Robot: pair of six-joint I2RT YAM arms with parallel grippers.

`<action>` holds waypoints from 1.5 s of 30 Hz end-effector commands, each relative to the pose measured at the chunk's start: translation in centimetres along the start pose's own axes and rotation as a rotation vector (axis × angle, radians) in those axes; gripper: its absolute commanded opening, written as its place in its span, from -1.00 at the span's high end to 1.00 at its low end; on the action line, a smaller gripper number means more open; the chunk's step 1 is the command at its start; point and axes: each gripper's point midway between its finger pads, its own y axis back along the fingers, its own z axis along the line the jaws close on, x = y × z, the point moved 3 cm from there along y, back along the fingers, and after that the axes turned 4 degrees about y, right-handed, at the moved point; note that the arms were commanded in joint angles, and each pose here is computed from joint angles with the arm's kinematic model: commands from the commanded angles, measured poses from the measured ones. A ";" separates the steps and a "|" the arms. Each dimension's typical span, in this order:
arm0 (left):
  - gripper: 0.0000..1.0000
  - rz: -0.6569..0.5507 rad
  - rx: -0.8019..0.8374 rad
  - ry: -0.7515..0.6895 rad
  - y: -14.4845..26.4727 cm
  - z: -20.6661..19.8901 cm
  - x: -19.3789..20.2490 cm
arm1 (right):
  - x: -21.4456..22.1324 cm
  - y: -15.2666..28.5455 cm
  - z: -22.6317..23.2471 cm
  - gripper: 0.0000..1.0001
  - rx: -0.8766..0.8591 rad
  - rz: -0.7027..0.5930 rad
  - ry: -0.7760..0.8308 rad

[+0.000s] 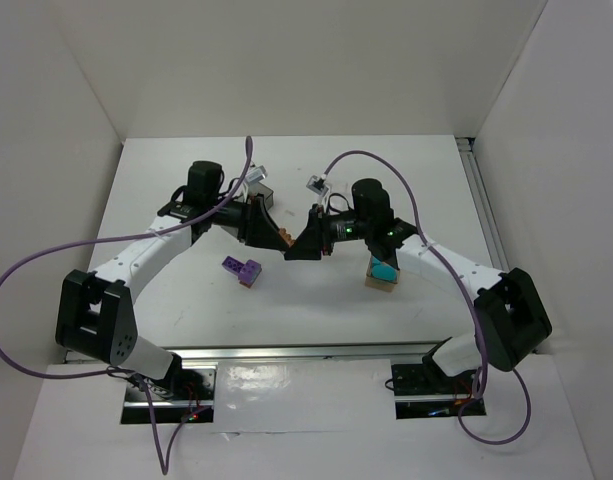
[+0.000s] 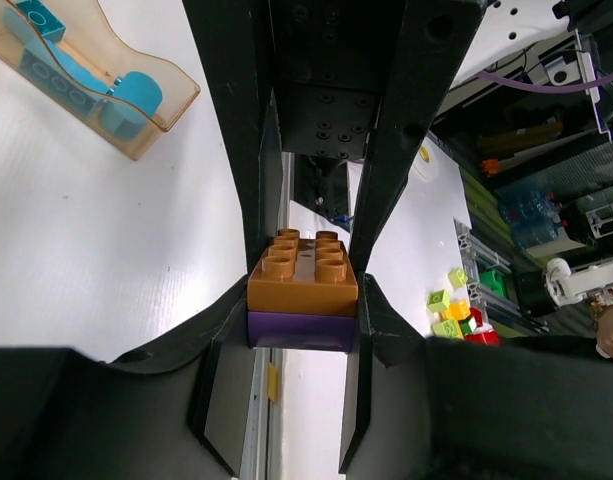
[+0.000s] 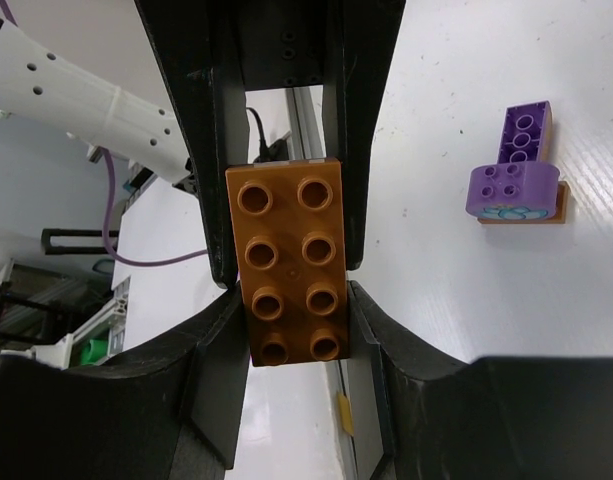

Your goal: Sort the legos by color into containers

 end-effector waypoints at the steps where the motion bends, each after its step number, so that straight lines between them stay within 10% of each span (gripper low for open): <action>1: 0.33 0.004 0.018 -0.060 -0.1 -0.5 -0.6 | -1.3 0.2 0.6 0.71 0.004 -0.041 0.062; 19: -0.15 -0.010 0.027 -0.095 0.6 -1.3 -1.0 | -1.5 0.7 0.2 0.71 0.022 -0.046 0.060; 26: 0.42 -0.017 0.039 -0.075 0.4 -1.2 -1.3 | -0.9 0.6 0.0 0.71 0.018 -0.032 0.045; 29: 0.98 -0.022 0.030 -0.076 0.4 -1.1 -1.4 | -0.6 0.7 -0.2 0.71 0.023 -0.020 0.037; 34: 1.00 -0.027 0.003 -0.066 0.7 -0.8 -1.5 | -0.8 1.4 -0.4 -0.29 0.073 -0.013 0.045; 45: 1.00 -0.028 0.006 -0.085 1.1 -1.0 -1.0 | -2.9 2.8 1.0 -0.36 -0.084 -0.053 0.069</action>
